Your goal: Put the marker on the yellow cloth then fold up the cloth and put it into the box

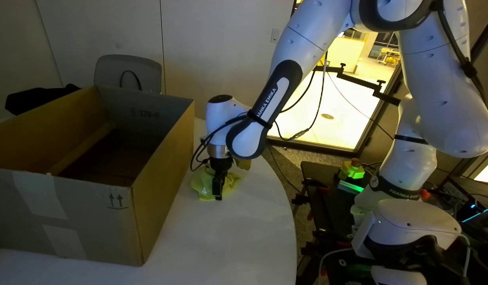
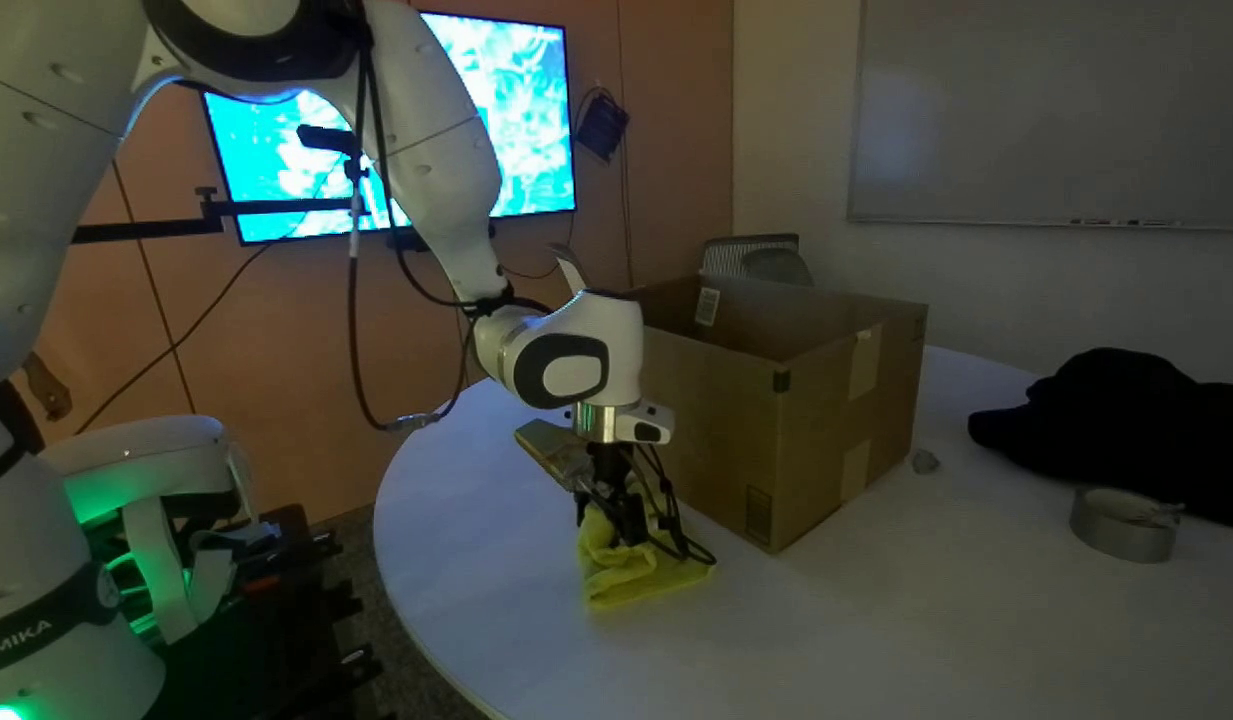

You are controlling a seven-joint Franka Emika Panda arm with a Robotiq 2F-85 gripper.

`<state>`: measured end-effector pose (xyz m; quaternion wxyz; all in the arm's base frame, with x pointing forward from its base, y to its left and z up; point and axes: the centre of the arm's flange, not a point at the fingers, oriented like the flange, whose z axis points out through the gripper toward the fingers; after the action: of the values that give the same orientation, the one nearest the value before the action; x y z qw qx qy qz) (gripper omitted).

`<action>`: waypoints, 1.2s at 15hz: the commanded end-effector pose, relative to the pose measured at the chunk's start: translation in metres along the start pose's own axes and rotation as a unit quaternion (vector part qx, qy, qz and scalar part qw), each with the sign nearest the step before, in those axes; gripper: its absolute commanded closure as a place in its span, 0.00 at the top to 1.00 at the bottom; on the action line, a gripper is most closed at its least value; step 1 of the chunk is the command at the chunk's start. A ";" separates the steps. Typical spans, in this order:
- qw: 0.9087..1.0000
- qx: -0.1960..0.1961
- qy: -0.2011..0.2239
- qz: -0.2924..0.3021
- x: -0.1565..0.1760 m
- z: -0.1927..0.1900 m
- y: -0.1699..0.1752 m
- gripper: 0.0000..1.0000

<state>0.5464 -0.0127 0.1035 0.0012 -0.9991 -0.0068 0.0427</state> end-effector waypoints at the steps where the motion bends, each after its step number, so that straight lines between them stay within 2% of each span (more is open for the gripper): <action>1: 0.999 0.023 0.006 0.031 0.011 0.002 0.008 1.00; 5: 0.997 0.032 0.004 0.070 0.014 0.004 0.019 1.00; 7: 0.996 0.033 0.001 0.083 0.015 0.008 0.022 0.73; 11: 0.994 0.031 -0.004 0.103 0.015 0.009 0.027 0.41; 16: 0.992 0.027 -0.009 0.120 0.012 0.002 0.028 0.05; 18: 0.993 0.026 -0.006 0.116 0.008 -0.008 0.021 0.02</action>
<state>0.5535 -0.0433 0.1041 0.0218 -0.9933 0.1042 0.0456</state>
